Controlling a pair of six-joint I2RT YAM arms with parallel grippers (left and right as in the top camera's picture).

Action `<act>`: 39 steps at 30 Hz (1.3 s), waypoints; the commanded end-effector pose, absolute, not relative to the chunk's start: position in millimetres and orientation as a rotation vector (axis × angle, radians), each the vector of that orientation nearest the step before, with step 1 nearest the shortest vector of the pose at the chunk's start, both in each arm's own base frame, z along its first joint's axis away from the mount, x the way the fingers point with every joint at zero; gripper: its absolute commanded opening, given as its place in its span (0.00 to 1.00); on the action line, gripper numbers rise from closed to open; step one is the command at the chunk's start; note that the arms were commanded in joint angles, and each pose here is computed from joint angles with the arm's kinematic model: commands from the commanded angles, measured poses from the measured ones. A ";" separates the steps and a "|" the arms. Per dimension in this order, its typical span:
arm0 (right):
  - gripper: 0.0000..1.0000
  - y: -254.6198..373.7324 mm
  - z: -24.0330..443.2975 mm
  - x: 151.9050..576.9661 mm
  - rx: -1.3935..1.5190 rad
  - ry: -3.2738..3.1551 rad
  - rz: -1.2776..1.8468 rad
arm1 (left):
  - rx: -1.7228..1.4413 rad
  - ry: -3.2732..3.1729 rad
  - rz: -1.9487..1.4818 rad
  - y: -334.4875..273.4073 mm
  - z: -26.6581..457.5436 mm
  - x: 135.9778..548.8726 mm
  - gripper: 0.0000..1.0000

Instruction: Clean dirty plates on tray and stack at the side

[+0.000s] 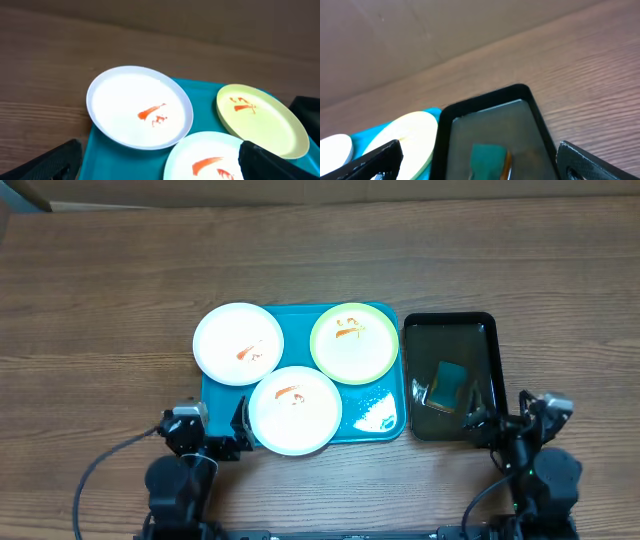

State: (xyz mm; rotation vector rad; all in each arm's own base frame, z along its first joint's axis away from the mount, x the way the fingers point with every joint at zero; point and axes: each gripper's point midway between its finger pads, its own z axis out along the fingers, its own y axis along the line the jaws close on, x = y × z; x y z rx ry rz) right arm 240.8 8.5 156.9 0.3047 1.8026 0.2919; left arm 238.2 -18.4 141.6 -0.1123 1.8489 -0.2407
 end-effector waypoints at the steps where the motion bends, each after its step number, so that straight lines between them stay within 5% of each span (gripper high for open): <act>1: 1.00 8.9 201.1 244.2 0.318 1.828 0.300 | -0.096 1.896 -0.276 -24.7 182.6 241.7 1.00; 22: 0.97 37.3 200.2 287.2 0.348 2.414 0.400 | -0.153 2.560 -0.779 -86.1 184.6 233.0 1.00; 29: 0.82 50.4 155.5 297.1 0.323 2.598 0.378 | -0.256 2.746 -0.746 -80.3 151.1 223.5 1.00; 39: 0.73 61.1 71.0 300.4 0.405 2.899 0.138 | -0.348 2.900 -0.528 -56.0 123.1 211.2 1.00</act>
